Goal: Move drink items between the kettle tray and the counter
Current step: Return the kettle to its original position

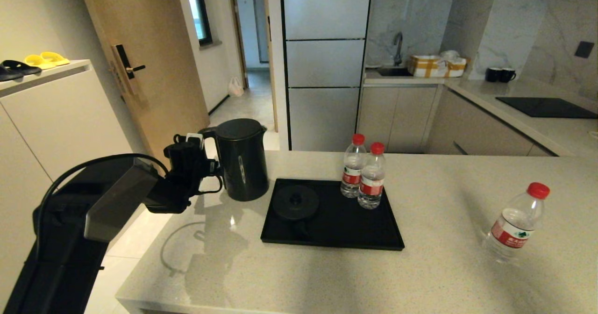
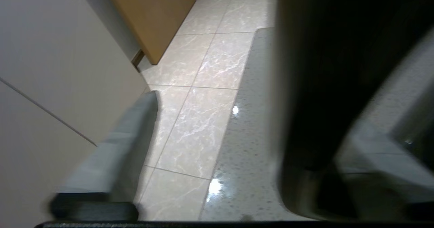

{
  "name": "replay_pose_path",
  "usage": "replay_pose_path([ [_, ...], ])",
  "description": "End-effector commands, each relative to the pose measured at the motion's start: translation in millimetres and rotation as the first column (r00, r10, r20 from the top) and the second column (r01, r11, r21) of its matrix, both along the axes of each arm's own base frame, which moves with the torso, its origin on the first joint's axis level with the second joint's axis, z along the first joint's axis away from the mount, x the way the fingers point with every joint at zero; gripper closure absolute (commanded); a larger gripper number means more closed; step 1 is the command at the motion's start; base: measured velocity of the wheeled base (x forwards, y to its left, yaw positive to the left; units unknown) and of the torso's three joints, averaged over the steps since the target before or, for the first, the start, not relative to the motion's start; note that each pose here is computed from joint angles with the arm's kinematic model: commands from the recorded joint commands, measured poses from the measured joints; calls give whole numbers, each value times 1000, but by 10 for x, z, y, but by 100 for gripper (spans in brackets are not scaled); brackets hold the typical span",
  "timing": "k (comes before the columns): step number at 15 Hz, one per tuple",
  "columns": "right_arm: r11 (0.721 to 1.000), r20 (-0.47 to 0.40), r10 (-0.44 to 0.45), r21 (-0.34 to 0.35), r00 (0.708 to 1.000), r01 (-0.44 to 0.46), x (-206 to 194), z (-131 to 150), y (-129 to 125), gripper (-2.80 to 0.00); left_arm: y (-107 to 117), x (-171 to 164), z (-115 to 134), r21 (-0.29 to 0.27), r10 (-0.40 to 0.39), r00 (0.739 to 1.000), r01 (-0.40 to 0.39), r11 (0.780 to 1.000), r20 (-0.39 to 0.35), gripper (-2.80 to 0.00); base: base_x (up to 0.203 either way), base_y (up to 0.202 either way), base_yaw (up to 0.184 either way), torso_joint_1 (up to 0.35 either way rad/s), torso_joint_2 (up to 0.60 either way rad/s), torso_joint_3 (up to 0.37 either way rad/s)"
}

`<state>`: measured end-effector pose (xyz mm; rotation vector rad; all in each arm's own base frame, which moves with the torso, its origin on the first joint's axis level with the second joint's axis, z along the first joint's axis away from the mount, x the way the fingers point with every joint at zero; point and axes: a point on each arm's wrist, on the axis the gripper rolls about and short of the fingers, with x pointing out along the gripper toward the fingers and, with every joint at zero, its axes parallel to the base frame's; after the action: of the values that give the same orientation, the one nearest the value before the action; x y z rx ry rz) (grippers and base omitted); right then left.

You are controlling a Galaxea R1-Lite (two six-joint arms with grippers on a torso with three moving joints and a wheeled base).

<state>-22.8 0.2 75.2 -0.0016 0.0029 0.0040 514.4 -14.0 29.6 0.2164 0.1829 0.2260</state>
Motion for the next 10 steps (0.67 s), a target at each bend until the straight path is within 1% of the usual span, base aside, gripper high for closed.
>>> replay_pose_path([
  [1,1000,-2,1,0,1000,-1,1,-4,0,0,-2,2,-5,2,1,1000,-1,1000,-1,0,0,0,0,0,0,0],
  [5,1000,-2,1,0,1000,-1,1,-4,0,0,-11,0,4,-1,-1,1000,1,1000,0,0,0,0,0,0,0,0],
  [8,1000,-2,1,0,1000,-1,1,-4,0,0,-24,-57,59,-13,-7,1000,7,1000,-9,0,0,0,0,0,0,0],
  [9,1000,-2,1,0,1000,-1,1,-4,0,0,-57,-105,83,-29,-20,1000,19,999,-22,0,0,0,0,0,0,0],
  [10,1000,-2,1,0,1000,-1,1,-4,0,0,-120,-161,121,-56,-47,998,45,997,-29,0,0,0,0,0,0,0],
])
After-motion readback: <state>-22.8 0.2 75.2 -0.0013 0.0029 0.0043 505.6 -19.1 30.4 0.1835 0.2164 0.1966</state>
